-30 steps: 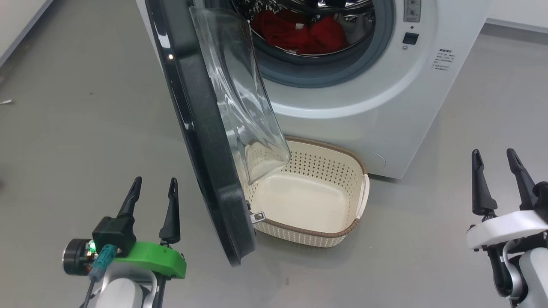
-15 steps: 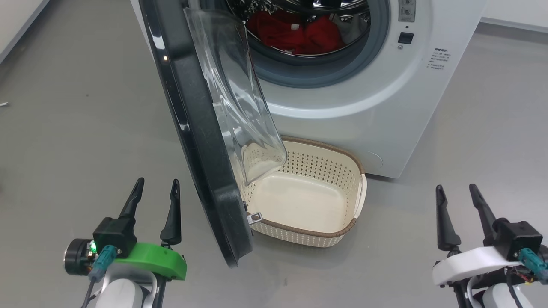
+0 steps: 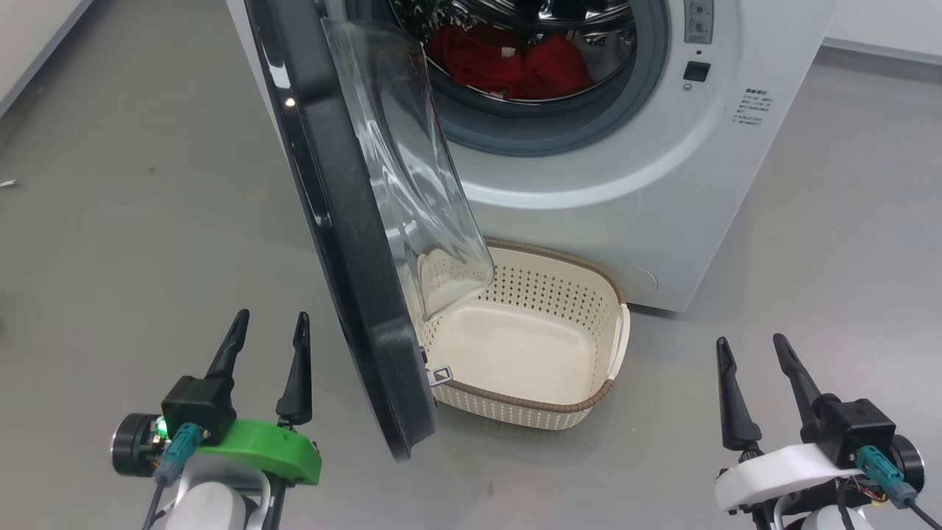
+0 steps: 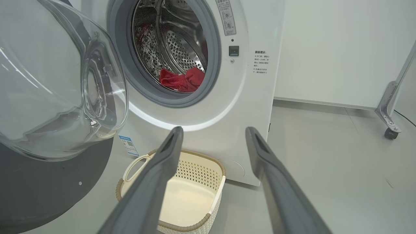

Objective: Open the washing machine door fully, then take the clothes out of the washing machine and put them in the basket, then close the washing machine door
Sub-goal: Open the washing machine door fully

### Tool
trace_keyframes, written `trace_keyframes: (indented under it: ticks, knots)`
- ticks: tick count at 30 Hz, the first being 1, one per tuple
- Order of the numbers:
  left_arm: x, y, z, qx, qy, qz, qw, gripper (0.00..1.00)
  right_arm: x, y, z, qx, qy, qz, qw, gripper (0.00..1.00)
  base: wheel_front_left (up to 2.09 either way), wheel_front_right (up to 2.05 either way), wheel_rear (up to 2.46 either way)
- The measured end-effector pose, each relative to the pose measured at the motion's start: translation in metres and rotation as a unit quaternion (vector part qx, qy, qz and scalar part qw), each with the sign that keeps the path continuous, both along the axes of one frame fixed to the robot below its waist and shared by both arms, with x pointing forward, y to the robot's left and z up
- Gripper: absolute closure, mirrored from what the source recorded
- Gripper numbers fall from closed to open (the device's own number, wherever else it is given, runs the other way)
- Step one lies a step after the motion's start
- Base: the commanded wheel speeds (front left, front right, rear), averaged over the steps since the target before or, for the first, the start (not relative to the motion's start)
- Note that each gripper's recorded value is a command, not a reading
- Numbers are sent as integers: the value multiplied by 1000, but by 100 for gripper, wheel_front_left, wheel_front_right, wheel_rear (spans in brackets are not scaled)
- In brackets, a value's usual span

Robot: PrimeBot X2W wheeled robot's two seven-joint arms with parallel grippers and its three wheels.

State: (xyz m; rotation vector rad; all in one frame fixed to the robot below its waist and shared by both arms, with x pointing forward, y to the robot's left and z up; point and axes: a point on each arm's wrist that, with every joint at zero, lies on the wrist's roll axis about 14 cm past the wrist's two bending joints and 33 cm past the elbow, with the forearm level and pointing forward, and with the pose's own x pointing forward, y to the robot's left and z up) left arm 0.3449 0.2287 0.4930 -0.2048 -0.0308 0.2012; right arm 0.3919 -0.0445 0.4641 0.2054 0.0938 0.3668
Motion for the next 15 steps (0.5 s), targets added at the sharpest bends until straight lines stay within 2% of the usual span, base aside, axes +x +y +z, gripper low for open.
trace_keyframes:
  ticks: [6, 7, 8, 10, 15]
  knots:
    - [-2, 0, -1, -1, 1, 1, 1000, 0, -3, -2, 1, -1, -2, -5, 1000, 0, 0, 0, 0]
    - [-2, 0, -1, -1, 1, 1, 1000, 5, -4, -2, 0, -1, 0, -6, 1000, 0, 0, 0, 0]
    - [-3, 0, -1, -1, 2, 1, 1000, 47, -5, -2, 0, 0, 2, -6, 1000, 0, 0, 0, 0]
    - [-4, 0, -3, -2, 5, 1, 1000, 100, -6, 0, 1, 1, 1, -5, 1000, 0, 0, 0, 0]
    - [-8, -1, -8, -2, 12, 1, 1000, 100, -7, 0, 2, 3, -2, -4, 1000, 0, 0, 0, 0]
